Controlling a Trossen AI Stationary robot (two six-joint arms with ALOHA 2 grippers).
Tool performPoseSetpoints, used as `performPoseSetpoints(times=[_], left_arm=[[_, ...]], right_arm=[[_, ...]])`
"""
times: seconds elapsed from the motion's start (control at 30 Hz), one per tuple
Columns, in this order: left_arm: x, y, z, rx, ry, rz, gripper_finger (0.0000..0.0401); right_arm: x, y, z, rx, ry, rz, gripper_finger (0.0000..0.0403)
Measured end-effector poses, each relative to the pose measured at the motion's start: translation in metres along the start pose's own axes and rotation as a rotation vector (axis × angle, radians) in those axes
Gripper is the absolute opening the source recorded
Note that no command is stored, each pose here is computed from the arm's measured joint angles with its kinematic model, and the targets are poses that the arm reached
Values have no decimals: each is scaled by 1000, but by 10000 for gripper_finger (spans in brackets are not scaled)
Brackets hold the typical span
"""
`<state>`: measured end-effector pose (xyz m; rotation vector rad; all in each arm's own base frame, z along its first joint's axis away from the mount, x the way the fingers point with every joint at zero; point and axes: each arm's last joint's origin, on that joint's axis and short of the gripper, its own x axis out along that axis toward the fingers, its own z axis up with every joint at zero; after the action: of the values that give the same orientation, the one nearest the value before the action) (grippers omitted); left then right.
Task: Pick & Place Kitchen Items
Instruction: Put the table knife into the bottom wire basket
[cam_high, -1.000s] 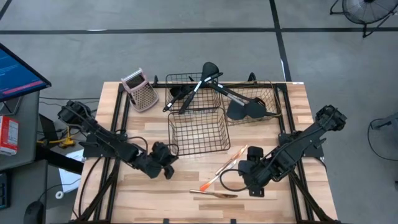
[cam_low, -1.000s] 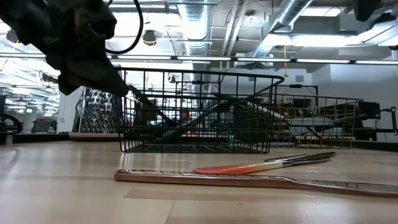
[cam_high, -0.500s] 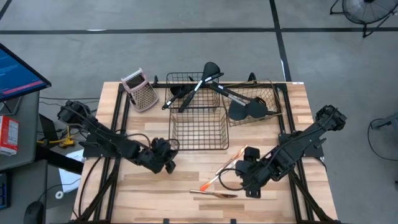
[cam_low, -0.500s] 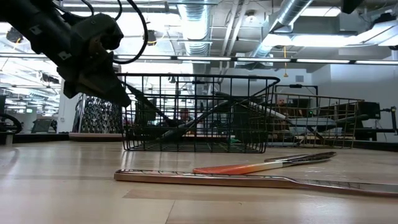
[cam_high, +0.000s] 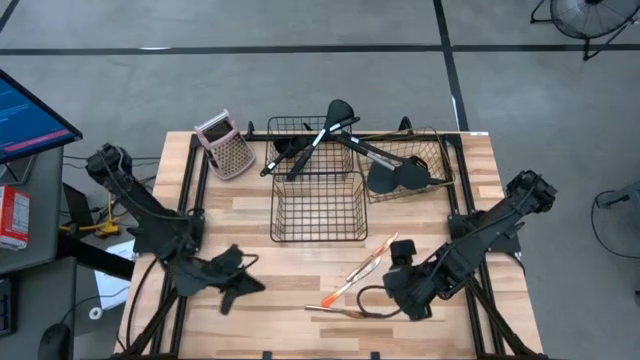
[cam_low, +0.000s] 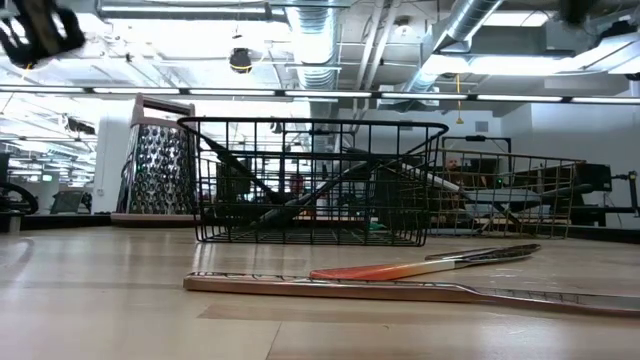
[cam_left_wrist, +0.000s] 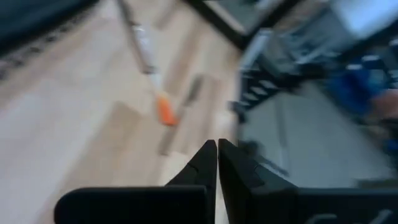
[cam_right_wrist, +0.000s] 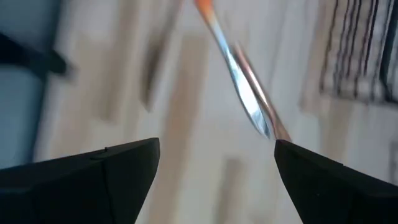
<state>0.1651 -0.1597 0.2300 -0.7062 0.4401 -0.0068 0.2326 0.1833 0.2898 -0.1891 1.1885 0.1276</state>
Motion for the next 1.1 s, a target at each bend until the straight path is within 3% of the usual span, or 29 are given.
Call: performPoseSetpoints(times=[0.07, 0.2, 0.37, 0.53, 0.73, 0.9, 1.1], left_arm=[[-10, -9, -3, -16, -4, -66, 1], [-24, -19, -11, -22, -51, -110, 1], [-33, -22, -18, -11, -118, -93, 1], [-36, -23, -20, -7, -145, -83, 1], [-36, -23, -20, -9, -156, -77, 1], [-36, -23, -20, -9, -159, -76, 1], [-36, -23, -19, -16, -160, -78, 1]], right_arm=[[12, -2, -10, -23, 69, -29, 317], [44, -5, -20, -65, 93, 20, 317], [69, -10, -14, -149, -23, 38, 317], [87, -13, 9, -281, -160, 33, 317], [127, -16, 22, -311, -171, 92, 317], [156, -14, 37, -304, -273, 102, 315], [176, -17, 41, -279, -290, 96, 281]])
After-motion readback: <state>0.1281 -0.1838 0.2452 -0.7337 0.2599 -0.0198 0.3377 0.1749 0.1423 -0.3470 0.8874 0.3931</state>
